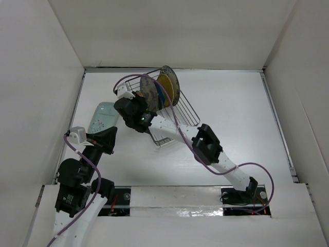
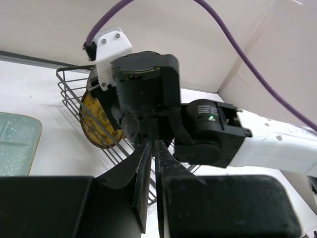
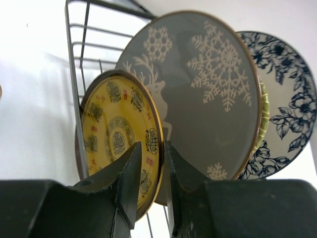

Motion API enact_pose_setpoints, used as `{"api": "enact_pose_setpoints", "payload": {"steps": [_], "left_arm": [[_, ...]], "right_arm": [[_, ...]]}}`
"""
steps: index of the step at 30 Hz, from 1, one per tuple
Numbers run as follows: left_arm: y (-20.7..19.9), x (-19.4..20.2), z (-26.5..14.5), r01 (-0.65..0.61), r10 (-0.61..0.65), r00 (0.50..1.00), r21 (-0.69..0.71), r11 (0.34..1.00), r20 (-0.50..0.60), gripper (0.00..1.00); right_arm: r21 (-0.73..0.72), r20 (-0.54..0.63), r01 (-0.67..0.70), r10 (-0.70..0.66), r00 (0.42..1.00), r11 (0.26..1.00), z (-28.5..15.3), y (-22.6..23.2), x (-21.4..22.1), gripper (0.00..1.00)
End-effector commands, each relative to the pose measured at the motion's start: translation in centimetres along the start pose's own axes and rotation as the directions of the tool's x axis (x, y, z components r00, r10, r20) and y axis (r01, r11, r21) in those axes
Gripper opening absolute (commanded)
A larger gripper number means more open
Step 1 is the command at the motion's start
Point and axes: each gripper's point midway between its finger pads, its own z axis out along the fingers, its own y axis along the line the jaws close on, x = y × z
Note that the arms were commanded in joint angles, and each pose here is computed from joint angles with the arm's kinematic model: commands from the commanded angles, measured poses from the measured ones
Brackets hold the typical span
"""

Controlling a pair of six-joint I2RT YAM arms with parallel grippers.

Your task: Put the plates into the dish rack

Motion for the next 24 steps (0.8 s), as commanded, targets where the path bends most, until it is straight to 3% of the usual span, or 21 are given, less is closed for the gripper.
{"api": "enact_pose_setpoints", "payload": {"steps": [1,4,11,12,13,14,15,20,24], "left_arm": [[-0.7,-1.7,-0.2,-0.002,0.001,0.998,0.020,1.000,0.055,0.05],[-0.6,-1.8,-0.3,-0.002,0.001,0.998,0.015,1.000,0.059,0.05],[-0.5,-2.4,-0.6,-0.001,0.001,0.997,0.002,1.000,0.079,0.04],[-0.1,-2.6,-0.6,0.003,-0.001,0.996,-0.021,1.000,0.089,0.04],[0.1,-2.7,-0.6,0.004,-0.001,0.995,-0.030,1.000,0.095,0.04],[0.2,-2.9,-0.7,0.005,-0.001,0.995,-0.041,0.999,0.104,0.03],[0.3,-3.2,-0.9,0.008,-0.003,0.993,-0.044,0.999,0.115,0.02],[1.3,-4.3,-1.8,0.030,-0.011,0.984,-0.105,0.994,0.180,0.00],[1.8,-4.8,-2.2,0.044,-0.016,0.978,-0.130,0.991,0.209,0.00]], "right_arm": [[-0.060,0.057,-0.202,0.206,0.977,0.977,-1.5,-2.9,-4.1,0.34],[-0.163,0.094,-0.288,0.305,0.948,0.944,-3.4,-4.3,-6.8,0.49],[-0.379,0.099,-0.338,0.401,0.911,0.861,-6.9,-1.9,-9.4,0.61],[-0.419,0.098,-0.348,0.423,0.901,0.839,-7.7,-0.8,-9.9,0.59],[-0.452,0.093,-0.350,0.434,0.896,0.821,-7.8,0.0,-10.1,0.48],[-0.491,0.081,-0.352,0.444,0.893,0.797,-7.9,1.3,-10.2,0.14],[-0.557,0.043,-0.341,0.437,0.899,0.757,-8.5,3.0,-10.0,0.03],[-0.657,-0.068,-0.407,0.488,0.870,0.634,-9.3,8.3,-9.5,0.00],[-0.694,-0.182,-0.483,0.519,0.835,0.534,-9.6,12.0,-8.5,0.15]]}}
